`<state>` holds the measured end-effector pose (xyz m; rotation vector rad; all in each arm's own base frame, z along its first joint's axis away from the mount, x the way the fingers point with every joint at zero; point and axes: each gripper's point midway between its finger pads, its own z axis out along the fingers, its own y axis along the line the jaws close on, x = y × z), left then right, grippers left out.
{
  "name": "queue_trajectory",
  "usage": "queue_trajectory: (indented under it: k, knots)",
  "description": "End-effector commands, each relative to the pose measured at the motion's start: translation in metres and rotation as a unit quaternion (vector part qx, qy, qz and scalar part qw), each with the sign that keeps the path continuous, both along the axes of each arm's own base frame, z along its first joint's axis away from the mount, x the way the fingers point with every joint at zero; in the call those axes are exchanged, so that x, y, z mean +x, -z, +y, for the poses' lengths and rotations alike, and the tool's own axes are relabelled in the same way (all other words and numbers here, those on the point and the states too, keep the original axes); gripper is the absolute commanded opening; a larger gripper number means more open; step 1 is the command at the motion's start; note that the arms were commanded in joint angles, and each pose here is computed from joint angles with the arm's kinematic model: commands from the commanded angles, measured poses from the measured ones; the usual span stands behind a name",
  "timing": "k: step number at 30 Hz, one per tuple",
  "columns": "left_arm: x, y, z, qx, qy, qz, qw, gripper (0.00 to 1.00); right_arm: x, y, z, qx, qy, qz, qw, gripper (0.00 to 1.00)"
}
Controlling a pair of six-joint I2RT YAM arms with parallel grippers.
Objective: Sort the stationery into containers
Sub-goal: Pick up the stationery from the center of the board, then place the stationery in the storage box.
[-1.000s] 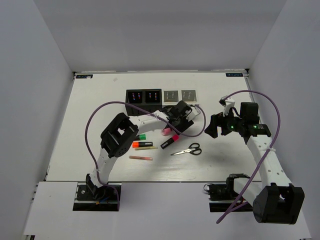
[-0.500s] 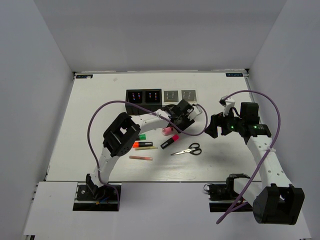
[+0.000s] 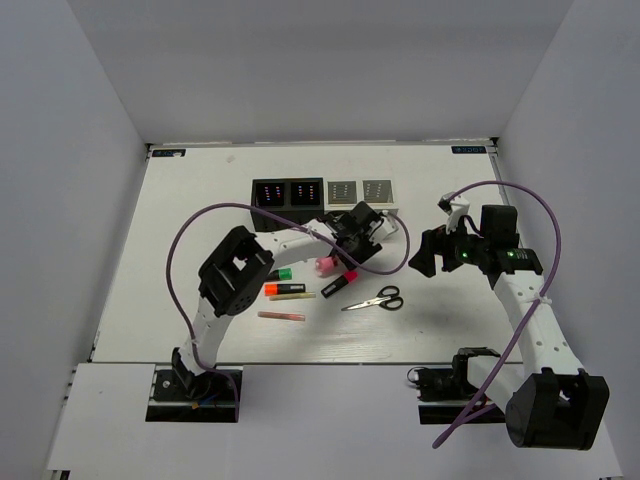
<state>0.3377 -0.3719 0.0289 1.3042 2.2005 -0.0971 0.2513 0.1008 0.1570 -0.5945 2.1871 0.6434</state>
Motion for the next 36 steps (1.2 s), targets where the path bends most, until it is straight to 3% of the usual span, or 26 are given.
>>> queue_trajectory:
  k: [1, 8, 13, 26, 33, 36]
  knots:
    - [0.002, -0.056, 0.008, -0.026, -0.014, -0.039, 0.999, 0.0, 0.001, -0.02, 0.005, 0.011, -0.018, -0.028, 0.999, 0.85]
    - [0.005, -0.1, 0.021, -0.035, -0.042, -0.067, 0.996, 0.0, -0.003, -0.022, 0.011, 0.025, -0.036, -0.027, 0.999, 0.64]
    - [-0.001, -0.135, 0.033, -0.066, -0.072, -0.083, 0.992, 0.0, -0.009, -0.019, 0.018, 0.041, -0.056, -0.005, 0.998, 0.57]
    - [-0.024, -0.228, 0.081, -0.142, -0.143, -0.119, 0.972, 0.0, -0.016, -0.021, 0.026, 0.062, -0.085, 0.021, 0.994, 0.59]
    - [-0.018, -0.257, 0.098, -0.189, -0.161, -0.143, 0.958, 0.0, -0.019, -0.021, 0.028, 0.067, -0.089, 0.013, 0.994, 0.74]
    - [-0.009, -0.271, 0.108, -0.219, -0.169, -0.158, 0.948, 0.0, -0.021, -0.024, 0.031, 0.075, -0.1, 0.004, 0.992, 0.75]
